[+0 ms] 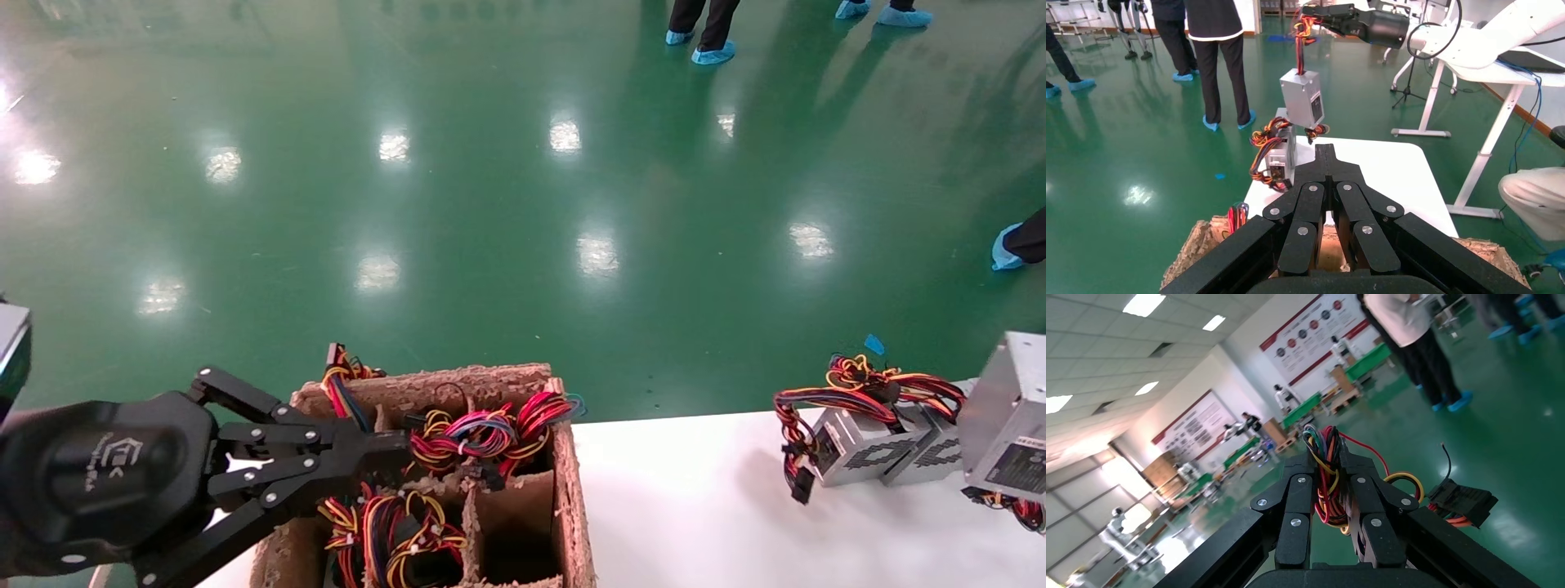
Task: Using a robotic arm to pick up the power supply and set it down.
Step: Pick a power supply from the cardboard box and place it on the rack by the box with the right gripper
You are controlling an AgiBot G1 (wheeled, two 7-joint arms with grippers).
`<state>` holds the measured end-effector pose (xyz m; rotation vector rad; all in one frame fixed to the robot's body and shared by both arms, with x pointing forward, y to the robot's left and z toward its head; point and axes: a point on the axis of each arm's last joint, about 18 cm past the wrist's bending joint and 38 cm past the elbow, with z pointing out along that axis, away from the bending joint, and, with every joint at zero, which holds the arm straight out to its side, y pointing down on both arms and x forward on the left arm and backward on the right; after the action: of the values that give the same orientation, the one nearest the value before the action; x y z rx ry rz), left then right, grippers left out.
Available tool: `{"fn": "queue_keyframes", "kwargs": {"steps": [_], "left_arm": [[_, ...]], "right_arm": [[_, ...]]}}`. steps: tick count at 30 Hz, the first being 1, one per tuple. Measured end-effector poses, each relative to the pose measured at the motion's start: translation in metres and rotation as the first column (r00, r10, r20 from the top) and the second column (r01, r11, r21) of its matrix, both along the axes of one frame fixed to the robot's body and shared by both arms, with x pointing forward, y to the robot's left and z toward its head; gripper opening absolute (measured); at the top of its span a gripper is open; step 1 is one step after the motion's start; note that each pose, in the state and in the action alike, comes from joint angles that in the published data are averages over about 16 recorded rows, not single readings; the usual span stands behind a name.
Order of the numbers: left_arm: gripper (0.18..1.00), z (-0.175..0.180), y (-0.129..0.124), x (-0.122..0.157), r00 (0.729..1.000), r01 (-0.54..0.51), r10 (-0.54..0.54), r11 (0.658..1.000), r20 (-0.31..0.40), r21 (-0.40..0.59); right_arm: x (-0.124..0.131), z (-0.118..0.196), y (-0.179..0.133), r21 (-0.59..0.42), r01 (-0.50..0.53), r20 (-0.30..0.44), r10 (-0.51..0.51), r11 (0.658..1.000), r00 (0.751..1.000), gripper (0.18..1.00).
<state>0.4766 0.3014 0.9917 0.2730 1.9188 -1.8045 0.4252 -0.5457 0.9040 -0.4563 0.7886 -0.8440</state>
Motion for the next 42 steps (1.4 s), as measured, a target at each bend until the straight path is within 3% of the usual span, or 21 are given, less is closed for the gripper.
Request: {"fn": "queue_keyframes", "kwargs": {"steps": [17,31,42], "left_arm": [[0.191,0.000,0.000,0.000,1.000,0.000,0.000,1.000,0.000,0.000],[0.191,0.000,0.000,0.000,1.000,0.000,0.000,1.000,0.000,0.000],[0.191,0.000,0.000,0.000,1.000,0.000,0.000,1.000,0.000,0.000]], "right_arm": [[-0.045,-0.013,-0.037,0.045,0.185,-0.006,-0.185,0.982,0.983,0.233],[-0.087,-0.050,-0.062,0.072,0.315,-0.142,-0.303,0.946,0.942,0.232],[-0.078,-0.079,-0.064,0.094,0.319,-0.253,-0.287,0.943,0.924,0.232]]}}
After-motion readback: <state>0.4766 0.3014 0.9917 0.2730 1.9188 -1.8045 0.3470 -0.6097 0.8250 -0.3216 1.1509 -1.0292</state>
